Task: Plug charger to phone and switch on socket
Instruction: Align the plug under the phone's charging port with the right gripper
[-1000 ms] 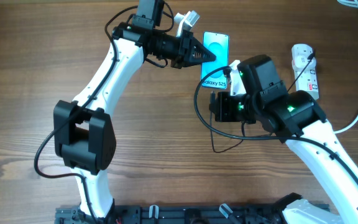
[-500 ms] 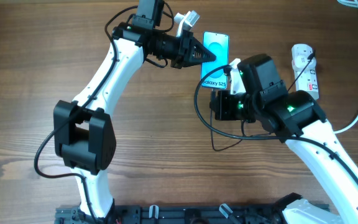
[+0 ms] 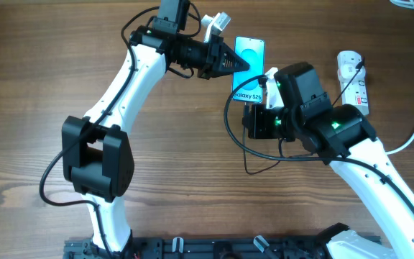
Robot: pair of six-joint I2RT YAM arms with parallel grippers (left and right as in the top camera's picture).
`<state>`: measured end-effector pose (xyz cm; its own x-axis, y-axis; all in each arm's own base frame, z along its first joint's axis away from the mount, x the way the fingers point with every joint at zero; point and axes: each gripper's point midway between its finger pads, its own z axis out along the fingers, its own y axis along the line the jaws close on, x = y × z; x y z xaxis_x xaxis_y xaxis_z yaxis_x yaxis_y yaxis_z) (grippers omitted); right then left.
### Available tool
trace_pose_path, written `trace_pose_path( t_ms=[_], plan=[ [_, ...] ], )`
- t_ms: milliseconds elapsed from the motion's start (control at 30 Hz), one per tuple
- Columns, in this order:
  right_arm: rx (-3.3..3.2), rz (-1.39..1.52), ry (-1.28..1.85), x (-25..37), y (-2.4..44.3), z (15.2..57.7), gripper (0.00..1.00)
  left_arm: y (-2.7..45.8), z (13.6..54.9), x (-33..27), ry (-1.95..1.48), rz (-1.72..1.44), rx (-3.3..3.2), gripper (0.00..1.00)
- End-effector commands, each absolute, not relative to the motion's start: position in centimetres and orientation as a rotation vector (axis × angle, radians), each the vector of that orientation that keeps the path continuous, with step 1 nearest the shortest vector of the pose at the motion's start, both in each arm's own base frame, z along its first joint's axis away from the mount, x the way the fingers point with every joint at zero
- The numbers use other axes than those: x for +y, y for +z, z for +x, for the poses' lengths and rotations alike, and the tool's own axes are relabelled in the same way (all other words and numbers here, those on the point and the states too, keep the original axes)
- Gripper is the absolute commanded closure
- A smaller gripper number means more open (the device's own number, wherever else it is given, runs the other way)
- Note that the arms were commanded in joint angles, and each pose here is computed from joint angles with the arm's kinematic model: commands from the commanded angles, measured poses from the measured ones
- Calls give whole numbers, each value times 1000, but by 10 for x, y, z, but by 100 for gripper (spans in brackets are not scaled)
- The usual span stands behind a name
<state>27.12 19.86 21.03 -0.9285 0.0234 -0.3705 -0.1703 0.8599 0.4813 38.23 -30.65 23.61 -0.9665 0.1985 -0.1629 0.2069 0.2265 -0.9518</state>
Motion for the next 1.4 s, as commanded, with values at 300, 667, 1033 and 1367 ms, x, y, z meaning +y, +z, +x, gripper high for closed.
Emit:
trace_pose_path(
  t_ms=[300, 667, 1033, 1367],
  plan=[
    [2668, -142, 745, 203, 211, 271, 96, 263, 373, -307, -1932, 498, 2367, 96],
    [2672, -152, 766, 205, 212, 269, 96, 261, 369, -314, -1915, 544, 2359, 96],
    [2689, -126, 706, 197, 207, 269, 96, 261, 369, -314, -1904, 573, 2341, 96],
    [2685, -123, 698, 196, 207, 271, 96, 261, 369, -314, -1904, 574, 2340, 96]
  ],
)
